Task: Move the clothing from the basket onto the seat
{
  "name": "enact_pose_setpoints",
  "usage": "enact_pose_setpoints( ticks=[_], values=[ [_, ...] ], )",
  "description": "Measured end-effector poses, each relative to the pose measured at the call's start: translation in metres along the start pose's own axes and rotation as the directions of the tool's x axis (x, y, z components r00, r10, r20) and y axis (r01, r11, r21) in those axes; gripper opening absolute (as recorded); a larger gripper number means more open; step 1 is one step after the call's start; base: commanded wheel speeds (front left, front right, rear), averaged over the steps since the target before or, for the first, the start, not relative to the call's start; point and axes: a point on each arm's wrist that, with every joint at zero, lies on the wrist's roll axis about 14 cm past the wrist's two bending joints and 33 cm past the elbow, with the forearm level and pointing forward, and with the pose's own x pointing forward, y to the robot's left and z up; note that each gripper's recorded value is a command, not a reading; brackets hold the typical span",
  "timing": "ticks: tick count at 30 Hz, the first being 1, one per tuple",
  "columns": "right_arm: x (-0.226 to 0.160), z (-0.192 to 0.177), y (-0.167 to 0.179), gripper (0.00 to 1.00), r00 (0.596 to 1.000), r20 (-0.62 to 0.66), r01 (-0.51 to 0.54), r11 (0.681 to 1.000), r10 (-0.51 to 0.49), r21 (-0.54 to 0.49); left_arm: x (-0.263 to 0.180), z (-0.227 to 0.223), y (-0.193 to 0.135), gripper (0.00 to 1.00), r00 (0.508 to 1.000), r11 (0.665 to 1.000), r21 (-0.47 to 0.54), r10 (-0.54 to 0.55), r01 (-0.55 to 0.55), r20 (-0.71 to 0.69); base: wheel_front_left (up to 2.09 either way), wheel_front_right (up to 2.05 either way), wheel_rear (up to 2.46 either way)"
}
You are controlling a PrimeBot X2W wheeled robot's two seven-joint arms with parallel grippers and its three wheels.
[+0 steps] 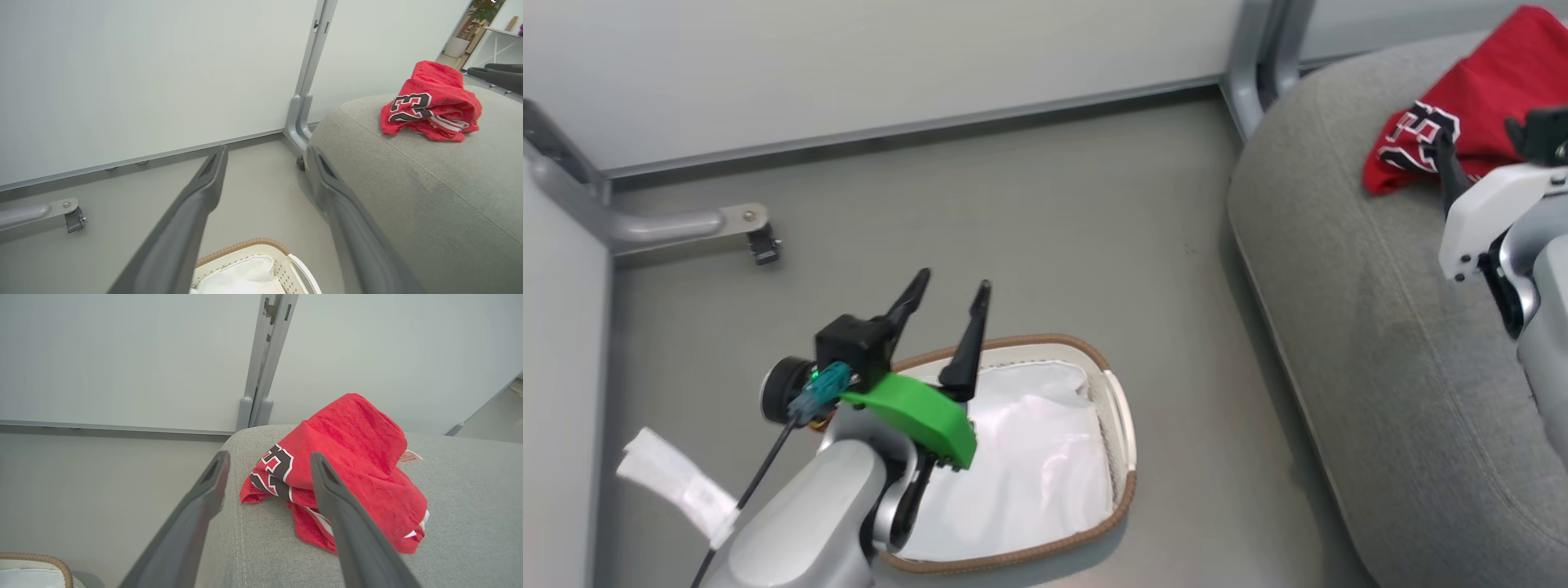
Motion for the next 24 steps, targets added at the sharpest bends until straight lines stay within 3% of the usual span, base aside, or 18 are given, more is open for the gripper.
enact_pose_setpoints(
  ticks=[5,13,17,24],
  values=[
    [-0.004,0.005,0.05,1.0,0.992,0.079,-0.102,0.994,0.098,0.045,-0.038,0.005,0.037,1.0,0.988,0.989,-0.007,0.151,-0.15,0.026,0.0,0.0,0.0],
    [-0.025,-0.001,0.114,1.0,0.969,0.152,-0.212,0.971,0.193,0.115,-0.1,0.012,0.082,1.0,0.93,0.933,-0.037,0.36,-0.358,0.07,0.0,0.0,0.0],
    [-0.045,-0.009,0.134,1.0,0.966,0.18,-0.22,0.958,0.187,0.185,-0.123,0.01,0.09,1.0,0.906,0.909,-0.047,0.417,-0.414,0.08,0.0,0.0,0.0],
    [-0.089,-0.03,0.145,1.0,0.966,0.191,-0.21,0.959,0.174,0.19,-0.151,0.002,0.092,1.0,0.876,0.879,-0.064,0.476,-0.472,0.081,0.0,0.0,0.0]
  ],
)
